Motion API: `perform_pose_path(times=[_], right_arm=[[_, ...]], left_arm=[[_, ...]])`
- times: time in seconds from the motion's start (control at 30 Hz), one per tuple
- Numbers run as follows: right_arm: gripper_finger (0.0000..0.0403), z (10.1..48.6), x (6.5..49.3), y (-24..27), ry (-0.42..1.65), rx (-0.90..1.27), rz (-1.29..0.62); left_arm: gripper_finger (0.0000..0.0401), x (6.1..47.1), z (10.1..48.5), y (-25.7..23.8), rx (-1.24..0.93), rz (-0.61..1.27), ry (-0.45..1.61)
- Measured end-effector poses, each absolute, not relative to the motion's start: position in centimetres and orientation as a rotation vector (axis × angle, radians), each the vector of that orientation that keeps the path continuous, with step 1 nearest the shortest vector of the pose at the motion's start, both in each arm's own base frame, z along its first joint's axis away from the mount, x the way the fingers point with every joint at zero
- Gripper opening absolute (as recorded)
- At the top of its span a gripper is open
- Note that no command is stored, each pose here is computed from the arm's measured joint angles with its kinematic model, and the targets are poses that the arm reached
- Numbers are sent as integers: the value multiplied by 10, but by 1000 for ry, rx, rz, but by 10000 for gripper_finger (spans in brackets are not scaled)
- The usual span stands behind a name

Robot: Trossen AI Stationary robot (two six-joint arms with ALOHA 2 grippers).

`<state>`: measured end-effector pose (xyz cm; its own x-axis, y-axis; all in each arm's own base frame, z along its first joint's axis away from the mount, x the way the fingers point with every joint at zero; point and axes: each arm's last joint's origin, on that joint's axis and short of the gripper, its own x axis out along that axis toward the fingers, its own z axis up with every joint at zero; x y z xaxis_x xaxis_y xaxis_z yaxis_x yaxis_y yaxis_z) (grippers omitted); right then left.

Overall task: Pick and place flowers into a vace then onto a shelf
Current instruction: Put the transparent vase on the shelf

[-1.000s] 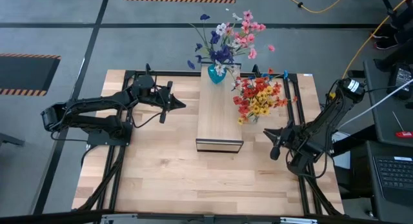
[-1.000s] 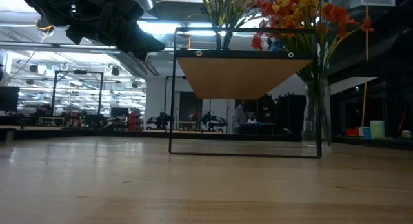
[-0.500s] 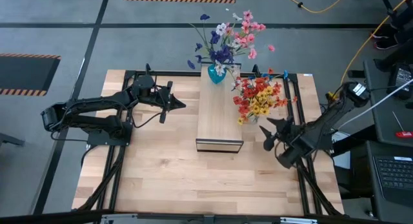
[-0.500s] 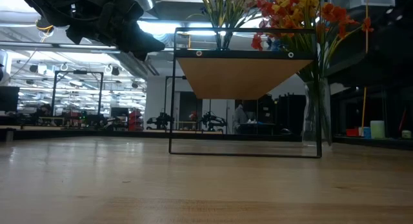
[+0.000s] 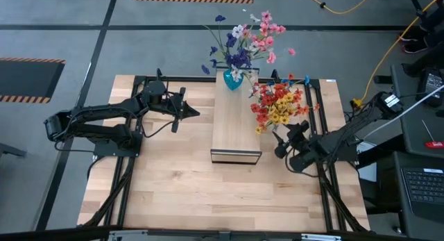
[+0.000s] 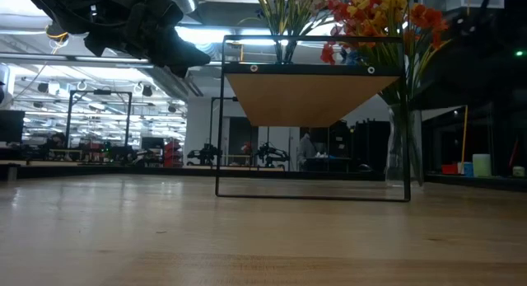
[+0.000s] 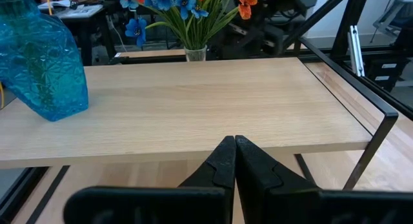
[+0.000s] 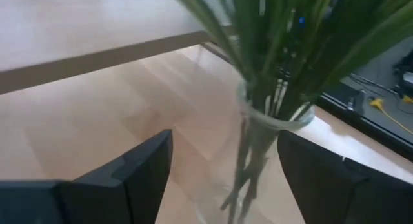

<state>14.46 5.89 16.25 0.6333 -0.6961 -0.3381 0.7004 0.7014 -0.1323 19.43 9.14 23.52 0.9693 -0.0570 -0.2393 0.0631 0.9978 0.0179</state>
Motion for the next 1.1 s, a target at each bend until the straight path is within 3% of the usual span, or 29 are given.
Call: perform_pose_path(times=[0.63,1.1], right_arm=[[278,141,139,45,327,118,-879],[278,138,150,31,293,52,-935]], left_arm=[[1,194,235,91,59,-65,240],[4,194,235,91,59,-65,241]])
